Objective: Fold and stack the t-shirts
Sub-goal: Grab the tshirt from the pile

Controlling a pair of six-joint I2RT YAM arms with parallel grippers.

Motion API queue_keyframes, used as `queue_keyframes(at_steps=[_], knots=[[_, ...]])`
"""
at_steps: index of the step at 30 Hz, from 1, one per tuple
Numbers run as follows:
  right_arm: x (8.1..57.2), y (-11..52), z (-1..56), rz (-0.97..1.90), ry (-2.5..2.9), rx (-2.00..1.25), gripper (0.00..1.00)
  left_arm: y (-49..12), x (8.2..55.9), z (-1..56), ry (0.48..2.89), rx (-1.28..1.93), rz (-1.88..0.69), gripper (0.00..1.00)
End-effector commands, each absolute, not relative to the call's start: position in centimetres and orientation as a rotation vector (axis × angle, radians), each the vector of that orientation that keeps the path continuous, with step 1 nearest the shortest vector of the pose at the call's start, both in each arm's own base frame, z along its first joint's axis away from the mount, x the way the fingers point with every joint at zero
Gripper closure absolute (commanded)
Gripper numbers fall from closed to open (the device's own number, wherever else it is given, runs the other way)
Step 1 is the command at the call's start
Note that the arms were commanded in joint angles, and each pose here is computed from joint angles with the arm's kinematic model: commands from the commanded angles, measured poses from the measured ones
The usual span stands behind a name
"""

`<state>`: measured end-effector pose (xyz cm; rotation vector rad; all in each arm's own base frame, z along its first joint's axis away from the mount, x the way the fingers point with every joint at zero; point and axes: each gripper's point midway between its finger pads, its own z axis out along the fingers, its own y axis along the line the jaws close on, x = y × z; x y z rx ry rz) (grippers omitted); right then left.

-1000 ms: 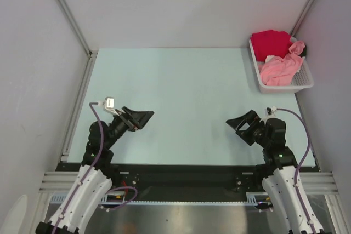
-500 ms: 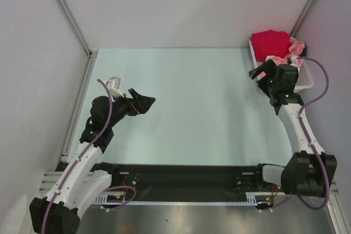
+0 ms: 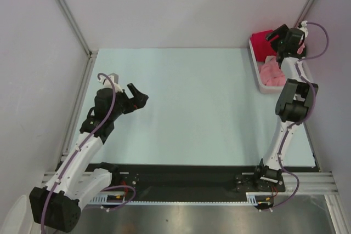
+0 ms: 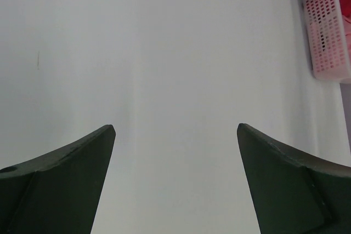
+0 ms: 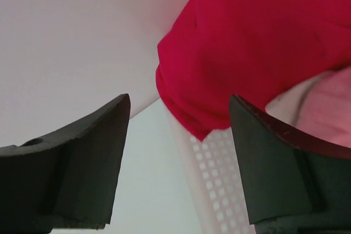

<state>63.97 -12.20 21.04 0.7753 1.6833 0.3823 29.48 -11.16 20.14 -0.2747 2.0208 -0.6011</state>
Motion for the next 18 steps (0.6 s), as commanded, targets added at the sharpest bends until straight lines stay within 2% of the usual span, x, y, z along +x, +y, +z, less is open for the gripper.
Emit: queue_keyframes(at_steps=[1, 7, 15, 18], knots=[[67.6, -12.8, 22.4, 0.417, 1.64, 0.71, 0.22, -10.0, 30.6, 21.6, 1.998, -0.273, -0.524, 0.0], [71.7, -14.7, 19.2, 0.427, 1.572, 0.81, 0.21, -9.0, 31.5, 21.1, 2.026, -0.289, -0.516, 0.0], [72.5, -14.6, 15.2, 0.289, 1.599, 0.85, 0.23, -8.6, 32.8, 20.7, 2.056, -0.303, -0.526, 0.0], [72.7, -14.2, 13.4, 0.257, 1.624, 0.834, 0.32, -8.5, 33.0, 20.5, 2.069, -0.311, -0.523, 0.0]])
